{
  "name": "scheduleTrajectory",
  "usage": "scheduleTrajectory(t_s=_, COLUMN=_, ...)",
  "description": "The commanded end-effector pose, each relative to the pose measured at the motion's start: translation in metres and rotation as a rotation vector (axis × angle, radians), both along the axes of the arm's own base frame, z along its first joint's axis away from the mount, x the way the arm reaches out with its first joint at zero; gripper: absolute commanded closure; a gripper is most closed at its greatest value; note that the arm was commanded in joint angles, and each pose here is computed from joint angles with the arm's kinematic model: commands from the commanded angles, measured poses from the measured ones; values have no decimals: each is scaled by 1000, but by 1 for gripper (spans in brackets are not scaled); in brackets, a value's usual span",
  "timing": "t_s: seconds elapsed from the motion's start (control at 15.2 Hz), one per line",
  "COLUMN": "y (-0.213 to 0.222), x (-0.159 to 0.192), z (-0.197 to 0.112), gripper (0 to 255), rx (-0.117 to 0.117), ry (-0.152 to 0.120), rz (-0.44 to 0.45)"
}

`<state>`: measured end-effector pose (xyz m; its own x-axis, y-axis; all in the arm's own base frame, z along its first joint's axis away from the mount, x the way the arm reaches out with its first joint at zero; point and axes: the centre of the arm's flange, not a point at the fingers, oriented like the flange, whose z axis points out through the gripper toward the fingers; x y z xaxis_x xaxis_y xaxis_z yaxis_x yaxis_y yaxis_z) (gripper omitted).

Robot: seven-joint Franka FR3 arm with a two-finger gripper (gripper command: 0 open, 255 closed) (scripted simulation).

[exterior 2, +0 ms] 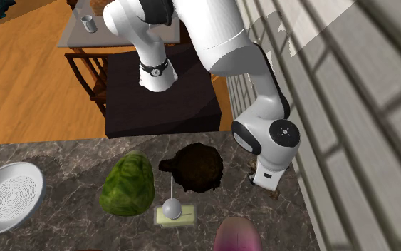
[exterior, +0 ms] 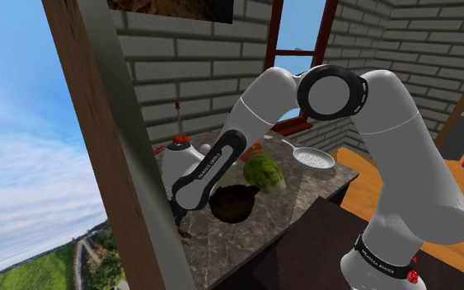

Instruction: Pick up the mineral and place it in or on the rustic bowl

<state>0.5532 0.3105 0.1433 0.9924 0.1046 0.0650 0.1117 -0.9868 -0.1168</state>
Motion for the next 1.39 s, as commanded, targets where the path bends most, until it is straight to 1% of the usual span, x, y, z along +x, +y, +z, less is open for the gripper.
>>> scheduleTrajectory(t_s=0.0, y=0, x=0, z=0, gripper=255, rx=0, ry=0, rz=0)
scheduleTrajectory(t_s=0.4, y=0, x=0, z=0, gripper=255, rx=0, ry=0, rz=0)
scheduleTrajectory(t_s=1.32, y=0, x=0, z=74, gripper=255, rx=0, ry=0, rz=0)
